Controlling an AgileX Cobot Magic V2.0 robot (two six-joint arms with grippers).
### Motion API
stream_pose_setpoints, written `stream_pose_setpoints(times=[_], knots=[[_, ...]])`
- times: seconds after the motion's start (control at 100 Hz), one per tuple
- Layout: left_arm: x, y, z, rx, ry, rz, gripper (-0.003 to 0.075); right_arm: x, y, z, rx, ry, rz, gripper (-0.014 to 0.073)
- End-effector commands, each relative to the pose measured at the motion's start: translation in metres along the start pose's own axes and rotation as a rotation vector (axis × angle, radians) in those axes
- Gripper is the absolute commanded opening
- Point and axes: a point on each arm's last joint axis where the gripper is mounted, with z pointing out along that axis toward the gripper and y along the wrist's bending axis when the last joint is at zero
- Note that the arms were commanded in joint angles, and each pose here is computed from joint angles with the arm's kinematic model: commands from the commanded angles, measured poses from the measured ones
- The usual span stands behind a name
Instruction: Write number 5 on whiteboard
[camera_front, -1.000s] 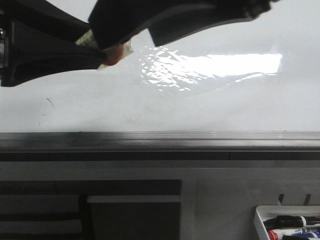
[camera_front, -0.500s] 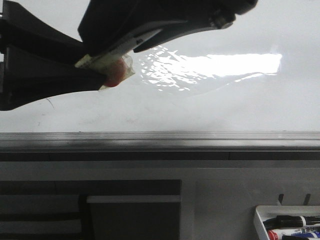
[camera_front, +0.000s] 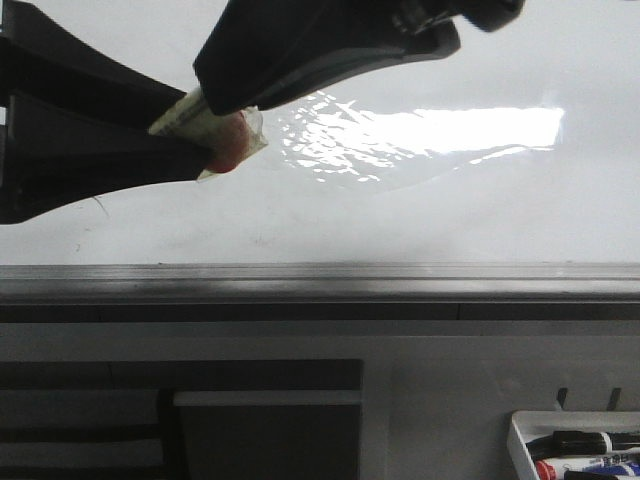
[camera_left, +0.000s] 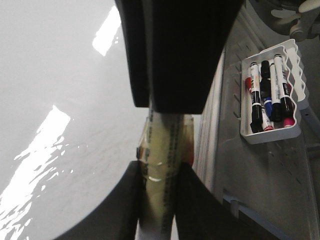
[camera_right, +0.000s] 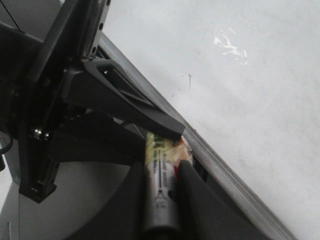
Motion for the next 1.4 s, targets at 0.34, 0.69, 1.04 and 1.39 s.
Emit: stream_pose_setpoints(times=[0.34,0.69,1.04,1.39], knots=[[-0.023,0.01,-0.017,-0.115,-0.158,-0.243,0.0417,-0.019,-0.001,-0.008,-0.006,-0.056,0.047,-0.0053],[-0.025,0.005,-0.062,-0.33,-0.176,-0.447,0.0417,-0.056,-0.031,-0.024,0.088,-0.095,0.094,-0.0053],[-0.018,0.012,-0.07,-0.437,-0.134,-0.584,0.0417,-0.093,-0.056,-0.005,0.146,-0.076,0.095,-0.0053],[-0.018,0.012,-0.07,-0.437,-0.134,-0.584,0.0417,-0.101,-0.073,0.015,0.178,-0.01,0.093,-0.0053]])
